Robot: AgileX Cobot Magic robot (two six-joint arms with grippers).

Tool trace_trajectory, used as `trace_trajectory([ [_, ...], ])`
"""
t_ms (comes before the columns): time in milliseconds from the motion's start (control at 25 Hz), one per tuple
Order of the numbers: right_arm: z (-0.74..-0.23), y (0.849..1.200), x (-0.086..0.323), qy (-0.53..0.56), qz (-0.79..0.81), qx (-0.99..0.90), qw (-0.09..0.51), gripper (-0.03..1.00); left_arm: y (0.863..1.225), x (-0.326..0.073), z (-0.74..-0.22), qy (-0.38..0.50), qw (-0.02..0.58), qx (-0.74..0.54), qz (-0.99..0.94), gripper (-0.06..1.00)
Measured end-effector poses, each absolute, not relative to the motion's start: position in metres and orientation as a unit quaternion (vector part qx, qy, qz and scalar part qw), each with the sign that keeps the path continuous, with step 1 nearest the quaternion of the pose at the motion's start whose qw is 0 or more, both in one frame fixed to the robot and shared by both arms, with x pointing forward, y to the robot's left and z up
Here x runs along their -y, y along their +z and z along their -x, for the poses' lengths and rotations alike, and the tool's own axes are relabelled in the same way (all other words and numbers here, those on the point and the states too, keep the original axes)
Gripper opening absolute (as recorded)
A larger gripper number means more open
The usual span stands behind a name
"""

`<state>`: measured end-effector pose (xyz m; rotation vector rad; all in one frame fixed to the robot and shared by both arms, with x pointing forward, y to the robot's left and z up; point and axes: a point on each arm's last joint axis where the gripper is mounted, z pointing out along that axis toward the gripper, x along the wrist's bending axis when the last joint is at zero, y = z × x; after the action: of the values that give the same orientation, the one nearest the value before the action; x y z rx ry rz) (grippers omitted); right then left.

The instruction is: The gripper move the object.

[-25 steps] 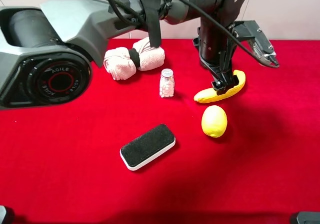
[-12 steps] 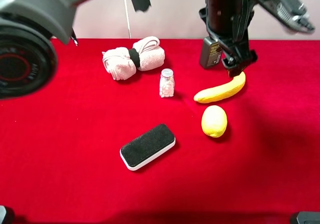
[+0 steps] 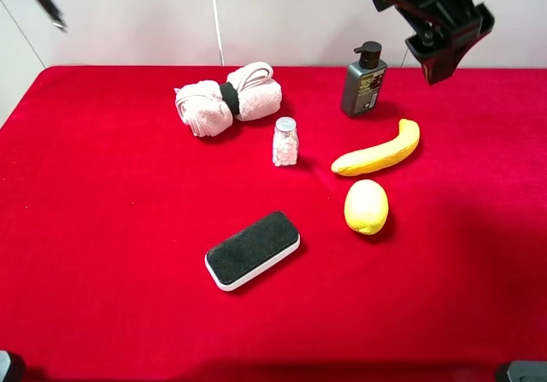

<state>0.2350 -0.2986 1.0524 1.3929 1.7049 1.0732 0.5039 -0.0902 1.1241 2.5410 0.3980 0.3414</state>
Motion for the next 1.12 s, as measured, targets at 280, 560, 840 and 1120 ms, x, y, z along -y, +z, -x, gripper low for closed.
trace_trajectory([
  [280, -0.235, 1.052, 0.299, 0.412, -0.535, -0.655, 0.339, 0.69, 1.134, 0.046, -0.474, 0.103, 0.236, -0.175, -0.95, 0.99],
  [560, -0.235, 1.052, 0.299, 0.412, -0.535, -0.655, 0.339, 0.69, 1.131, -0.009, -0.437, 0.082, 0.197, -0.204, -0.955, 0.99],
  [840, -0.235, 1.052, 0.299, 0.412, -0.535, -0.655, 0.339, 0.69, 1.129, -0.06, -0.405, 0.079, 0.183, -0.225, -0.954, 0.99],
  [1120, -0.235, 1.052, 0.299, 0.412, -0.535, -0.655, 0.339, 0.69, 1.113, -0.105, -0.374, 0.07, 0.162, -0.232, -0.957, 0.99],
])
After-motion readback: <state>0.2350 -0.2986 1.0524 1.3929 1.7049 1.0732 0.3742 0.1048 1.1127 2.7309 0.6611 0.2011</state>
